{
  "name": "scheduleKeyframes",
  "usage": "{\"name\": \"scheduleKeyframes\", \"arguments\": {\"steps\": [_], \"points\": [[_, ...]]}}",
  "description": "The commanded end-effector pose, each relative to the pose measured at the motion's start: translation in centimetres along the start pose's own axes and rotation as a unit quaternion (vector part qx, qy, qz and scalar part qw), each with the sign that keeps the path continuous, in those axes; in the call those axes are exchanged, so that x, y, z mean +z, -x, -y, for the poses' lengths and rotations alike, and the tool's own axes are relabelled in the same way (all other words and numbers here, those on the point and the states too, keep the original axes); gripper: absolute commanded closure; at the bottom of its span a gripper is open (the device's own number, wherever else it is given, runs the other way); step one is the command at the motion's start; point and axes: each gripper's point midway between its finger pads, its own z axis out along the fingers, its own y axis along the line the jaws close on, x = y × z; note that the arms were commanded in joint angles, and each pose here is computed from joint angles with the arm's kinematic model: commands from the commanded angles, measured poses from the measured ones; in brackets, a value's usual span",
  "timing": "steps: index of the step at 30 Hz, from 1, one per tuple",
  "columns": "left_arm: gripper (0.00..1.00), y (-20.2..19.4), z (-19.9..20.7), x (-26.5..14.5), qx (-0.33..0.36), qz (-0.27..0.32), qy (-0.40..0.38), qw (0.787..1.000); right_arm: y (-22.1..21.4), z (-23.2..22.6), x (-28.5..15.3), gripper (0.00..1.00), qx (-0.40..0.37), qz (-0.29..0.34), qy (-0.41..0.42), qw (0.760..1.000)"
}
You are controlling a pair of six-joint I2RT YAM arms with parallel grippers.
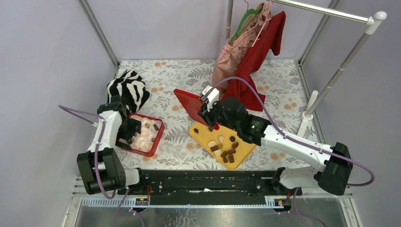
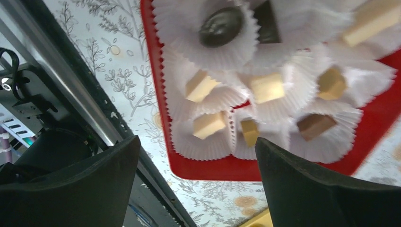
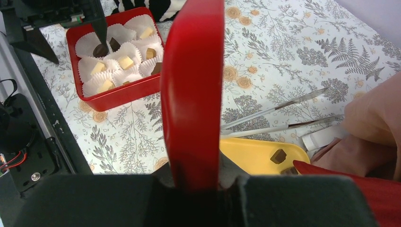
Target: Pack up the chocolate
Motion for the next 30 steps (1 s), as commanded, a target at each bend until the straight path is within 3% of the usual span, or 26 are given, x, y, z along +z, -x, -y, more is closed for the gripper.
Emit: {"name": "scheduleKeyframes", "arguments": {"steps": [1, 8, 16, 23, 27, 30], "points": [[0.02, -1.6, -1.8, 2.1, -0.022, -0.025, 0.037, 0.999, 3.1, -0.2, -0.1, 1.00, 0.002, 0.042, 0.009, 0.999], [0.04, -1.3, 0.4, 3.0, 0.001, -0.017, -0.015, 1.000, 2.6, -0.2, -0.1, 1.00, 0.001, 0.035, 0.011, 0.999], [0.22, -1.5, 1.9, 2.5, 0.037, -0.011, -0.028, 0.999, 2.7, -0.4, 0.6, 1.00, 0.000, 0.031, 0.013, 0.999], [0.31, -3.0, 1.3, 3.1, 0.044, -0.019, -0.020, 0.999, 2.6, -1.0, 1.1, 1.00, -0.001, 0.028, 0.030, 0.999], [0.47, -3.0, 1.5, 2.9, 0.042, -0.015, -0.025, 0.999, 2.6, -1.1, 1.3, 1.00, -0.001, 0.027, 0.033, 0.999], [0.54, -2.9, 1.5, 2.7, 0.041, -0.012, -0.026, 0.999, 2.6, -1.0, 1.3, 1.00, -0.002, 0.027, 0.033, 0.999]]}}
